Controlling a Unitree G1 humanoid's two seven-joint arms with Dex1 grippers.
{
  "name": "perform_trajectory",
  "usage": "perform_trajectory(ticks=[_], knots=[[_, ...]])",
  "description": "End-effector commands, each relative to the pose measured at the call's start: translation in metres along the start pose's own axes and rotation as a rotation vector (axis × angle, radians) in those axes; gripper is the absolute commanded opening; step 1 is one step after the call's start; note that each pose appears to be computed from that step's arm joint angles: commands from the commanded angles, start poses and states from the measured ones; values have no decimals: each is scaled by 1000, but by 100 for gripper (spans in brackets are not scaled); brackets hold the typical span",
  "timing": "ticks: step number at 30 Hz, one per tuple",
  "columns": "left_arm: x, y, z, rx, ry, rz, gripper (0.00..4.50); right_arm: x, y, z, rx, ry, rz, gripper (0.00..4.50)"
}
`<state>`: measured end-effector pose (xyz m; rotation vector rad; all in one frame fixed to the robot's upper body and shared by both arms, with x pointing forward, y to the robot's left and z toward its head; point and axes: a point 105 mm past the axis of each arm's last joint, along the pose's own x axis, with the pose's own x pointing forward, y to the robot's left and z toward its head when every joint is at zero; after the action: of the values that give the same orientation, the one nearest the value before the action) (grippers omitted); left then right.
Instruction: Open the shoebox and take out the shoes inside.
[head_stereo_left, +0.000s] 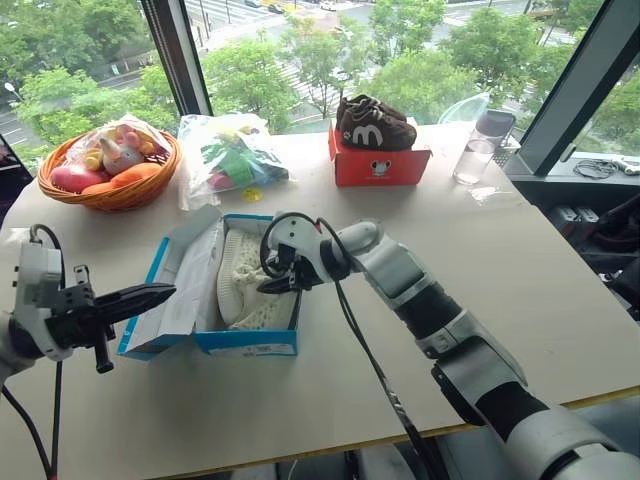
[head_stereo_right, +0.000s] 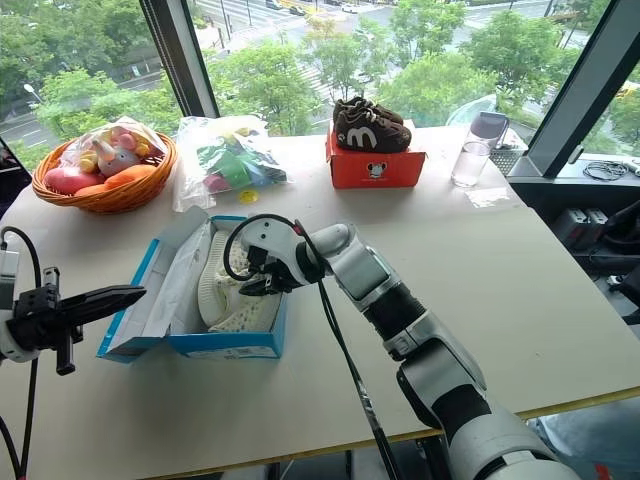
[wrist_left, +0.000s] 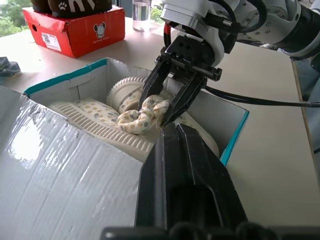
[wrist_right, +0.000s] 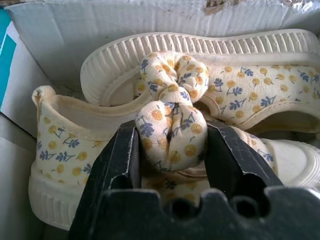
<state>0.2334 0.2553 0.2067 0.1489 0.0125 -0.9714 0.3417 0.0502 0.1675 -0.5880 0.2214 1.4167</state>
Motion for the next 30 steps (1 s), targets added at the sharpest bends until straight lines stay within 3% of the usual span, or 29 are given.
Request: perform_trajectory(ticks=[1, 8, 15, 23, 30], knots=[[0, 3, 5, 33, -13, 18, 0, -1, 2, -1, 21, 9, 4, 208], [0, 4, 4, 33, -5, 25, 0, -5, 2, 7, 53, -25, -3, 208], [1, 4, 4, 35, -2, 30, 0, -2, 5, 14, 67, -53, 1, 11], [1, 5, 4, 37, -3, 37, 0, 0, 6, 13, 86, -58, -2, 3], [2, 5, 3, 37, 1, 40, 0, -29, 11, 50, 50, -186, 55, 3]])
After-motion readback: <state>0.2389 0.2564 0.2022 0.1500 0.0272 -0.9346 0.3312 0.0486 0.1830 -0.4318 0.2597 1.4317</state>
